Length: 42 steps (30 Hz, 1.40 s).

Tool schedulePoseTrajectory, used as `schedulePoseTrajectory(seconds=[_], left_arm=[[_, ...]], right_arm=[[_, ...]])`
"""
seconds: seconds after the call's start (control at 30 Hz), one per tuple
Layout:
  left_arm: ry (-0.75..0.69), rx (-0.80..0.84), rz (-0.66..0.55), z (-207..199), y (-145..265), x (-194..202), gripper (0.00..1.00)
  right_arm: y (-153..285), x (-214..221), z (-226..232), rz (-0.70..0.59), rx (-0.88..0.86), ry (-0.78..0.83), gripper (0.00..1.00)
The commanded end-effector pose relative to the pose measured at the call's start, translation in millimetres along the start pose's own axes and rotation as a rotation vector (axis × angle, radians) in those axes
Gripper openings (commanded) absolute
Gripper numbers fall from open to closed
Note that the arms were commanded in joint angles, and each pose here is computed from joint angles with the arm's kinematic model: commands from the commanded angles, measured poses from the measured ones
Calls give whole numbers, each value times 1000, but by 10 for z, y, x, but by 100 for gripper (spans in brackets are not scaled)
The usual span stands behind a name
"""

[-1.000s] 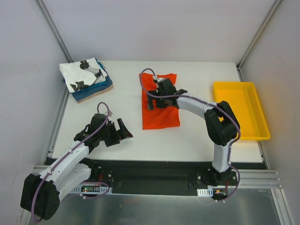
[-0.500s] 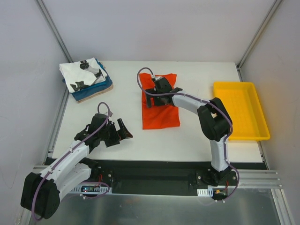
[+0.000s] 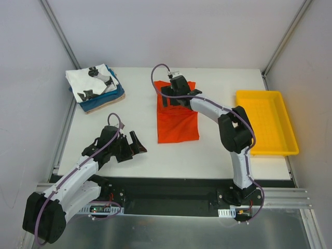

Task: Fold and stack the t-shirts
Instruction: Fold the tshirt

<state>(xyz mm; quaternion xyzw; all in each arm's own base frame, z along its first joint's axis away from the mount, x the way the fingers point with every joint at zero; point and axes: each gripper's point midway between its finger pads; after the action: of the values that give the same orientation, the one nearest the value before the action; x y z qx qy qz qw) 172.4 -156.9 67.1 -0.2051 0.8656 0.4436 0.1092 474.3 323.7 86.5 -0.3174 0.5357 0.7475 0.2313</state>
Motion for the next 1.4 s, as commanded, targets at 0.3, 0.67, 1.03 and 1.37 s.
schedulePoseTrajectory(seconds=[0.3, 0.67, 1.03, 1.37], left_arm=[[-12, 3, 20, -24, -7, -1, 99], [-8, 7, 14, -17, 5, 19, 99], [-8, 31, 7, -74, 34, 4, 99], [-7, 64, -6, -278, -97, -294, 99]], right_arm=[[693, 668, 49, 132, -98, -61, 97], [271, 490, 48, 105, -29, -61, 97], [185, -226, 47, -28, -8, -79, 97], [1204, 198, -367, -11, 11, -157, 97]])
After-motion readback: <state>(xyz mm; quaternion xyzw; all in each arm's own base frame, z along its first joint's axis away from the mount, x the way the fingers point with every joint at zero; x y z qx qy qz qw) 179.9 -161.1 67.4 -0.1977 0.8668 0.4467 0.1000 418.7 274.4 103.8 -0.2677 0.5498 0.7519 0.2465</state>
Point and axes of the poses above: each gripper's point midway between its finger pads, its own y axis back along the fingers, its own z axis along the line the jaws close on, x = y × z, and after that the axes turned 9 degrees about -y, right-handed
